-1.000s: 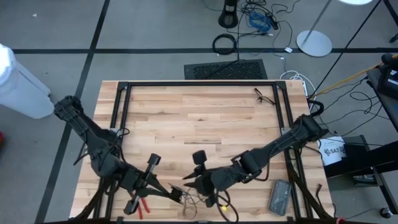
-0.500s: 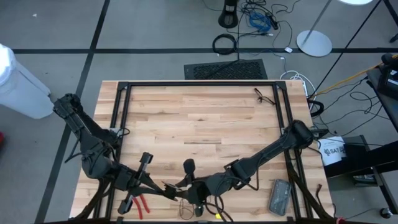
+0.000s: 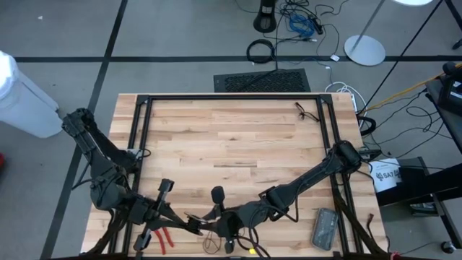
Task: Coil cords
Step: Coil the black wire onto the black spool
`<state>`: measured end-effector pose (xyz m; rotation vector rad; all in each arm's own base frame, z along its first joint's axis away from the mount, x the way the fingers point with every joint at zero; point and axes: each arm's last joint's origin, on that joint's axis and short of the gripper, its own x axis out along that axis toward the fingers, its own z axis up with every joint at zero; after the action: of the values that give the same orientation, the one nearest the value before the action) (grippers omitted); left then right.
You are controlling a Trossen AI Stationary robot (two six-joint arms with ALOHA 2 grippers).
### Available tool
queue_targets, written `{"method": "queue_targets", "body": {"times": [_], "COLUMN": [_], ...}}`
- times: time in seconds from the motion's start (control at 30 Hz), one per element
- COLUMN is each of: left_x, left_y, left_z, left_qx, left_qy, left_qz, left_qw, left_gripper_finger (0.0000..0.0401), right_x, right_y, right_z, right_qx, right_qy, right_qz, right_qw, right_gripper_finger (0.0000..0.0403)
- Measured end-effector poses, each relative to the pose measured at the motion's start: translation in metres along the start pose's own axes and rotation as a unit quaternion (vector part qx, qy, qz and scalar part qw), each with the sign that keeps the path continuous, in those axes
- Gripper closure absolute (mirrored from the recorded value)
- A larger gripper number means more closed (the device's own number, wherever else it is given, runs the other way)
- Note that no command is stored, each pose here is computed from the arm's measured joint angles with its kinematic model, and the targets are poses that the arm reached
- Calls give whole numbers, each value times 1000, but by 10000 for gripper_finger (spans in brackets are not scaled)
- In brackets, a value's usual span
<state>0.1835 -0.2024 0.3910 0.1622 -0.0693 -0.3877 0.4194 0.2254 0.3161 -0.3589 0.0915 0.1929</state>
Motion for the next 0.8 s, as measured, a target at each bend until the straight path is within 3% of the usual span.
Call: {"method": "queue_targets", "body": {"times": [0.13,0.5,0.8], "left_x": [0,-1,-2], "left_y": [0,-1,-5], "left_z": [0,-1,-8], "left_qx": [3,3,6], "left_qy": [0,6,40], "left_qz": [3,1,-11], "left_qw": [1000,1000,999], "left_gripper_finger": [393,393,393], "right_x": [0,-6,-50], "right_y": [0,-1,-10], "right_z": [1,4,31], "right_qx": [2,2,51], "right_qy": [-3,15,67], "right_qz": [1,5,73], "right_qw": [1000,1000,994], "right_gripper_finger": [396,402,403]}}
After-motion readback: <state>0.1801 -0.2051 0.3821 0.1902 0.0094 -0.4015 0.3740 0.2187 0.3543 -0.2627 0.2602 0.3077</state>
